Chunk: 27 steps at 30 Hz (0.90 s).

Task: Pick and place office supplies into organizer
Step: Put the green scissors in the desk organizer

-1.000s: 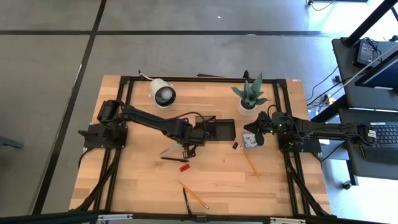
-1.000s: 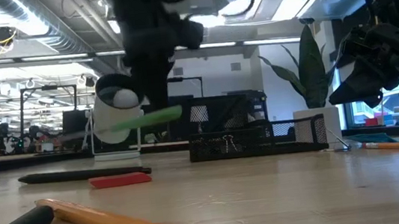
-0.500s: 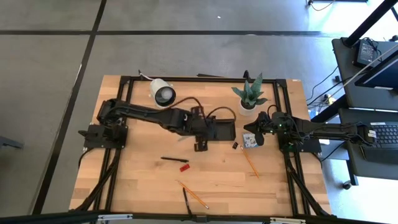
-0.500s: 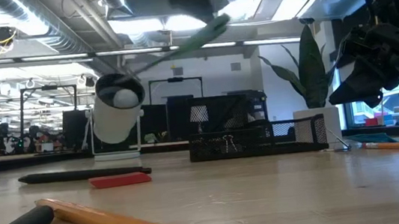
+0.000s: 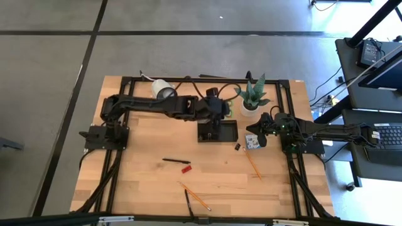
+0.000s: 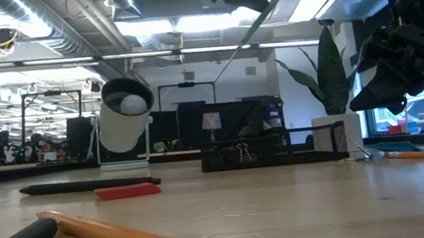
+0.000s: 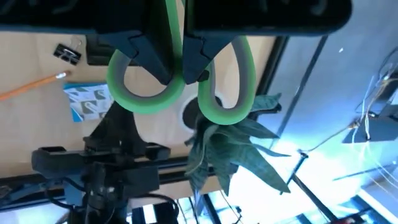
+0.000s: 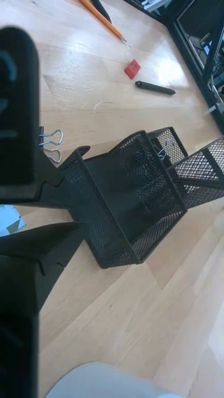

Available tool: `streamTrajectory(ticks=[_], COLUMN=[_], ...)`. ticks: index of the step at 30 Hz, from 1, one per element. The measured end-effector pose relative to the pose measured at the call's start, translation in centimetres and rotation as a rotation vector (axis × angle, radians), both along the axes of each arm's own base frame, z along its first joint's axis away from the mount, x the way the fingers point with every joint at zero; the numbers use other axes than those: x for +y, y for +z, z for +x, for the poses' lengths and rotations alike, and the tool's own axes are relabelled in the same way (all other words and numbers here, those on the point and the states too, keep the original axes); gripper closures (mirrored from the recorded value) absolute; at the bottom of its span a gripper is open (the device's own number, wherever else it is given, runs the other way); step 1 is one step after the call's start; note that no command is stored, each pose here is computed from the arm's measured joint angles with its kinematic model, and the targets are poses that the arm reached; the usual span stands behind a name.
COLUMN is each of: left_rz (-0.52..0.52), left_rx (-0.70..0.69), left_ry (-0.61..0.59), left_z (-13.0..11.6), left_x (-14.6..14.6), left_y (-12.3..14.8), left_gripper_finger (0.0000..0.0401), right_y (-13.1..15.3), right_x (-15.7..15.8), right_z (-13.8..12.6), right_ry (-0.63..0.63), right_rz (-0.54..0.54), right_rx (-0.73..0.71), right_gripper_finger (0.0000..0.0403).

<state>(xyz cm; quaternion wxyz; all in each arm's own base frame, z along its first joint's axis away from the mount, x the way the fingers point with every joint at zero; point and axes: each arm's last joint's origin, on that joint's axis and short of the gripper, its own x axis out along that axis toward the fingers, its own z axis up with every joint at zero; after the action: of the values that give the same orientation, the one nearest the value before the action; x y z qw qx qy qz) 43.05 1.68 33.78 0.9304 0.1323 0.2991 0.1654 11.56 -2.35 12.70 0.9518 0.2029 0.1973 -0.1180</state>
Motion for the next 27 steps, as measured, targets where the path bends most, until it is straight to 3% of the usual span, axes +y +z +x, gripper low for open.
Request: streamTrajectory(ticks=[5, 16, 27], left_rz=[-0.033, 0.007, -0.023], left_rx=[0.000, 0.103, 0.107], left_ry=[-0.010, -0.009, -0.006], left_z=[0.3, 2.2, 2.5], left_x=[0.6, 1.5, 1.5], left_y=[-0.4, -4.2, -5.0], left_gripper_finger=[0.0392, 0.0392, 0.0392], right_y=[0.0, 0.0, 0.0], right_x=[0.0, 0.0, 0.0], right_z=[0.0, 0.0, 0.0], right_ry=[0.000, 0.000, 0.001], right_rz=[-0.001, -0.001, 0.000], right_rx=[0.001, 0.000, 0.000], right_gripper_finger=[0.0352, 0.0352, 0.0352])
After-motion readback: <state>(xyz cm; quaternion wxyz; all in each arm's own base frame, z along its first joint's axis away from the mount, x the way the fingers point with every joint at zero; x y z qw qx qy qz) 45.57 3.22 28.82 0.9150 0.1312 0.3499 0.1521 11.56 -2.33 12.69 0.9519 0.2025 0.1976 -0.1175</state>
